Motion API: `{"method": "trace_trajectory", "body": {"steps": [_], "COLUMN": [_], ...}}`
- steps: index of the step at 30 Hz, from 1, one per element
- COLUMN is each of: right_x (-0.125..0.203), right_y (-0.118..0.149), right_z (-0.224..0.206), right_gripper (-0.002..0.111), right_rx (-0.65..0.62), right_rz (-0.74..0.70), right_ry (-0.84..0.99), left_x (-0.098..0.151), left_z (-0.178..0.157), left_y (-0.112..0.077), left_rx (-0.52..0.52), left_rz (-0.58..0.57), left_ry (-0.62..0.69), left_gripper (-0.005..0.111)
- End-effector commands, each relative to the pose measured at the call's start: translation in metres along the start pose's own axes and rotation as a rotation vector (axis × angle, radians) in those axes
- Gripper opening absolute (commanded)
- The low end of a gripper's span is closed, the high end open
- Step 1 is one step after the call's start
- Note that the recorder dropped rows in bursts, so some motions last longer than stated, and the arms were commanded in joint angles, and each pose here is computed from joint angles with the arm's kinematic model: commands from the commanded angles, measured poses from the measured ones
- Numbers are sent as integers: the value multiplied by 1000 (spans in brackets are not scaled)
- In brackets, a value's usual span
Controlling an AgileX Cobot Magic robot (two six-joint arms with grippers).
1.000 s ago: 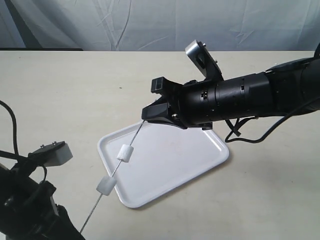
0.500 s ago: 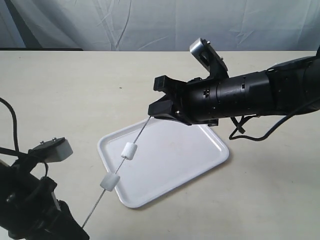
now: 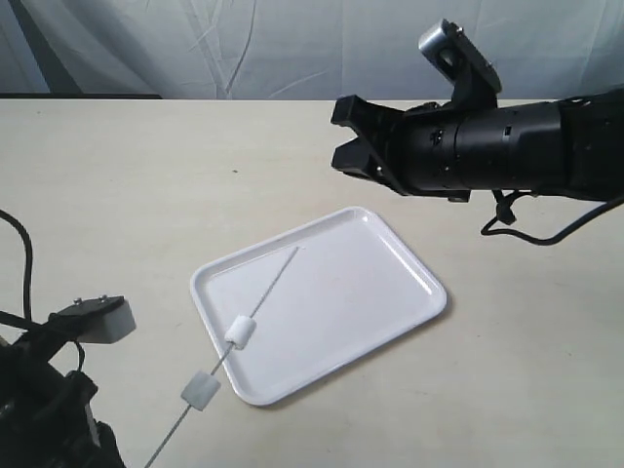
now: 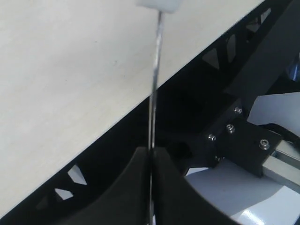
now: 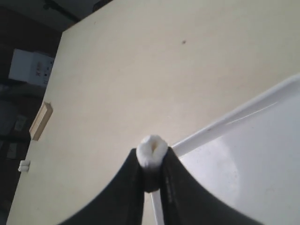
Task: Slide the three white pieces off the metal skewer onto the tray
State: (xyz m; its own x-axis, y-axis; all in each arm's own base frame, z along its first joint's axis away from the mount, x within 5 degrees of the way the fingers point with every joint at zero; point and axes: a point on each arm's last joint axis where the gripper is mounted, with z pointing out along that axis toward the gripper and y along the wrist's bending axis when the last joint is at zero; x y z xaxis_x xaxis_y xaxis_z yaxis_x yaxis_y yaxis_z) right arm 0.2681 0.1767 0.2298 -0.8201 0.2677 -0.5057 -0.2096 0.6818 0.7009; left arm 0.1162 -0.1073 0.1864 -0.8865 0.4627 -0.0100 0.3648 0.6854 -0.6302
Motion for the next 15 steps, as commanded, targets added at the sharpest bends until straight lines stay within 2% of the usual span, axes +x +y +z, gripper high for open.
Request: {"method": "trace_trajectory", "body": {"steps": [1,6,12,15], "right_x": [-6,-2,23,34], "right_y": [3,4,-17,-30], "right_z": [-7,-5,10,19], "right_gripper": [9,9,9,14], "right_rx": [12,-7,28,58], "right_rz": [-10,-42,-51,-24], "right_ry": [-43,-2,154,207], "left_x": [2,-1,-11,-17], "left_z": [0,-1,-7,-10], "left_y": [-1,2,0,1], "left_rx": [1,-33,-58,-89], "left_rz": [1,12,35,49], "left_ry": [11,-16,-69,-110], "left_gripper": [0,0,0,0]}}
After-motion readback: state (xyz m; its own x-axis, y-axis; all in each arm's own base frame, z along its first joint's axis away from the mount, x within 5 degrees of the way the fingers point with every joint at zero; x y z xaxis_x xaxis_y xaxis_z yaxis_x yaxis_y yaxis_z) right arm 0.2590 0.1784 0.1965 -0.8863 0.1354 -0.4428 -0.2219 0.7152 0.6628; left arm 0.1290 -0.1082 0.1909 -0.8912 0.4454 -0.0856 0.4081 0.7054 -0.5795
